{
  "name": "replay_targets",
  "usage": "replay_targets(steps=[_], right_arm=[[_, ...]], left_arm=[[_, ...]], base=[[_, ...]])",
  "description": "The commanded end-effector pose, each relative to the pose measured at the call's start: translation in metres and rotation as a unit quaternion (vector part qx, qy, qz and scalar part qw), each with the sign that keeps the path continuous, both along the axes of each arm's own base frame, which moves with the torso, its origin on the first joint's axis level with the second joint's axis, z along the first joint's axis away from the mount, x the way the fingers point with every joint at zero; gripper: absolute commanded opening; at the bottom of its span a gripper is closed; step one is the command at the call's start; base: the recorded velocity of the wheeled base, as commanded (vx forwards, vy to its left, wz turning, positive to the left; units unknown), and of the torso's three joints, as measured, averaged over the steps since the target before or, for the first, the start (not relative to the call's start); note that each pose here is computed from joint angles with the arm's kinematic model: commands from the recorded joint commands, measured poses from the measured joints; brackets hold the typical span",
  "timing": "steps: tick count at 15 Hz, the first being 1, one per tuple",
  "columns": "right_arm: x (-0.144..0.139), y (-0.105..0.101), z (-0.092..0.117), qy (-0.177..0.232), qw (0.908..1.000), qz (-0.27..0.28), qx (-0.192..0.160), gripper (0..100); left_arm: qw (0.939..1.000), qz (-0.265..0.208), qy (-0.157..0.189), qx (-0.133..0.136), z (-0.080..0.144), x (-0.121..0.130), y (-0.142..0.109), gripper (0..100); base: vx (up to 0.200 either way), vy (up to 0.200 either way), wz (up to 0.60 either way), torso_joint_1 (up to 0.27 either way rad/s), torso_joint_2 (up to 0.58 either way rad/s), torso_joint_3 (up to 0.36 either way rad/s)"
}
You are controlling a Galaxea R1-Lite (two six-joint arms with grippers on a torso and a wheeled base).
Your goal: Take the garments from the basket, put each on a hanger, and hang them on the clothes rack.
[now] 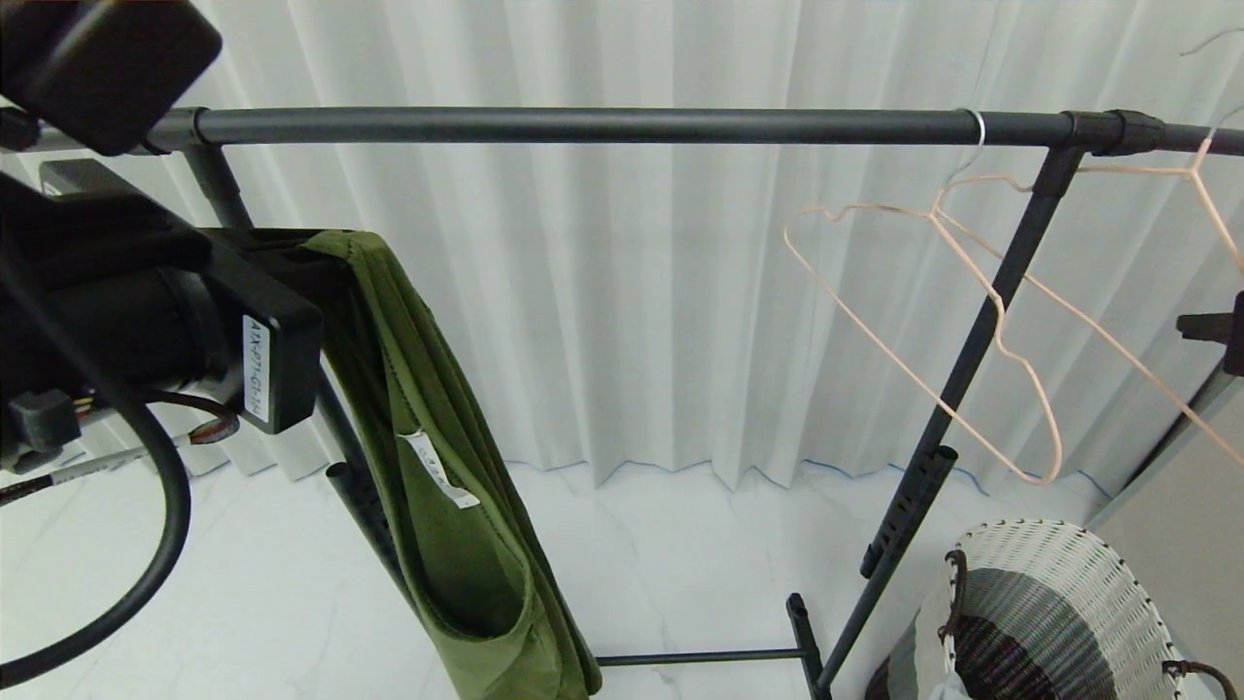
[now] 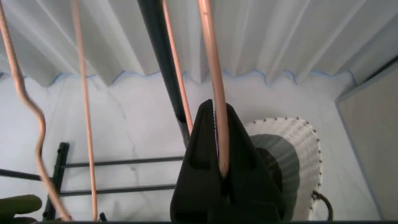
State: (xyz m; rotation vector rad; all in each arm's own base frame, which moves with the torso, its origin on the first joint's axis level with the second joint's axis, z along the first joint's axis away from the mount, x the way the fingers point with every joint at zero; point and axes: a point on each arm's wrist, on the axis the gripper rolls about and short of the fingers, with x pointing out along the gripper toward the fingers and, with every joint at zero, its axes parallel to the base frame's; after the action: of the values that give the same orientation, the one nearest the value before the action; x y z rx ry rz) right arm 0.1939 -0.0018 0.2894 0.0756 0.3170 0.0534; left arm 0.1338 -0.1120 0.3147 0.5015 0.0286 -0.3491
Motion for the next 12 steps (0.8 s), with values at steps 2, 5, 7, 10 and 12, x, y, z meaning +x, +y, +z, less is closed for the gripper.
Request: replay_targets(steps=[2, 5, 7, 10, 12], right_arm=[[-0.034, 0.000, 0.000, -0.021, 0.9996, -0.015, -0.007, 0], [-0.052, 0.000, -0.009, -0.018, 0.9997, -0.015, -0.012, 0], [-0.061, 0.000, -0.014, -0.015, 0.9997, -0.015, -0.012, 0], [-0.068, 0.000, -0.016, -0.019, 0.9996, -0.015, -0.012, 0], [-0.070, 0.001, -0.012, -0.031, 0.9994, -0.013, -0.012, 0]], left_arm=[[1.0000, 0.008, -0.002, 0.000, 0.000, 0.000, 0.003, 0], [0.9999, 0.016, 0.001, 0.001, -0.002, 0.002, 0.005, 0], [0.9998, 0.018, 0.002, 0.002, -0.002, 0.004, 0.005, 0], [0.9997, 0.025, 0.005, 0.004, -0.004, 0.006, 0.006, 0], [0.9997, 0.024, 0.006, 0.004, -0.004, 0.006, 0.006, 0]], base=[[-0.100, 0.000, 0.00, 0.001, 0.00, -0.001], [-0.200, 0.000, 0.00, 0.009, 0.00, 0.002], [-0.200, 0.000, 0.00, -0.007, 0.00, 0.010], [-0.200, 0.000, 0.00, 0.001, 0.00, 0.002], [-0.100, 0.000, 0.00, -0.001, 0.00, 0.001]])
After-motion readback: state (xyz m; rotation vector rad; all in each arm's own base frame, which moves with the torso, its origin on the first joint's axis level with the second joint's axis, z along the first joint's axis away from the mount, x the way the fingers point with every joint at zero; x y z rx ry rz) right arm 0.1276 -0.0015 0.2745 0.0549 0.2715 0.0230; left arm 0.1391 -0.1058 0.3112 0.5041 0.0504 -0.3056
